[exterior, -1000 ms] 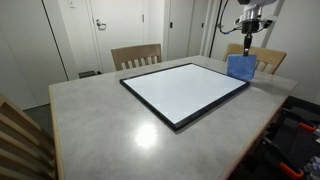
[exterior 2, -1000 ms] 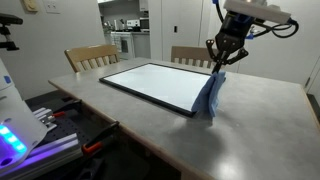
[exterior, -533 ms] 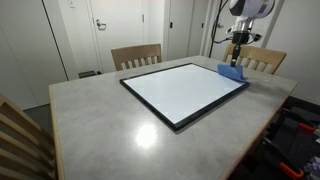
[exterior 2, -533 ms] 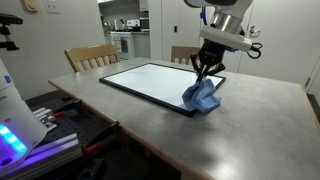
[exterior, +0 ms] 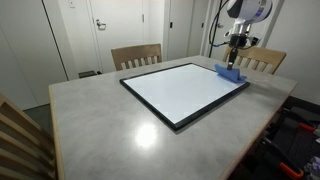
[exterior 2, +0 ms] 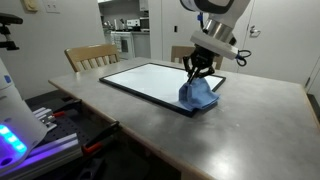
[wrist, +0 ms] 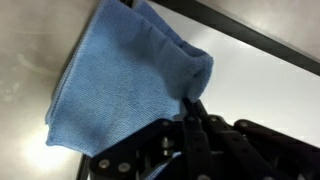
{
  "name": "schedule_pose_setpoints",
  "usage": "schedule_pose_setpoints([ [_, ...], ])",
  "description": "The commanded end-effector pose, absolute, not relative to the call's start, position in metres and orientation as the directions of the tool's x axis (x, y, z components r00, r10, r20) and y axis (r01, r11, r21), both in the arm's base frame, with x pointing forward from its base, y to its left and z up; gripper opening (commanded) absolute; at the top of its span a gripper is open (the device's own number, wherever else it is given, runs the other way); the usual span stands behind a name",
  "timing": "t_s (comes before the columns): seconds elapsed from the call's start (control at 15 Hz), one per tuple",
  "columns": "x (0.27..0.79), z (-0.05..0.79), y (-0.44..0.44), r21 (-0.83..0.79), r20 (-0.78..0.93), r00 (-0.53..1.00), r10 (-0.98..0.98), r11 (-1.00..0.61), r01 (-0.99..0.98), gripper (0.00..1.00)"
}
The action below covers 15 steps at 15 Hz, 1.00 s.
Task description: Wipe the whiteboard with the blue towel
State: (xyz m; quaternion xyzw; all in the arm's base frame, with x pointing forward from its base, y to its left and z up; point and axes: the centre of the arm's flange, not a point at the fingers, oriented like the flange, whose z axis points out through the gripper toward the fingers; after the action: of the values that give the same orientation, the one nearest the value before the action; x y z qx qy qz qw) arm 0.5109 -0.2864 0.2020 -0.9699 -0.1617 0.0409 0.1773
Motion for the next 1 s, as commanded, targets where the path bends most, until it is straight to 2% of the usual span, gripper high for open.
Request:
schedule_pose_setpoints([
  [0.0, 0.502, 0.200, -0.269, -0.419, -0.047, 0.942, 0.332, -0.863, 0.283, 0.01],
  [0.27, 0.498, 0.199, -0.251, -0.471, -0.083, 0.941, 0.328, -0.845, 0.253, 0.01],
  [0.93, 0.505, 0.189, -0.212, -0.472, -0.082, 0.950, 0.300, -0.852, 0.228, 0.01],
])
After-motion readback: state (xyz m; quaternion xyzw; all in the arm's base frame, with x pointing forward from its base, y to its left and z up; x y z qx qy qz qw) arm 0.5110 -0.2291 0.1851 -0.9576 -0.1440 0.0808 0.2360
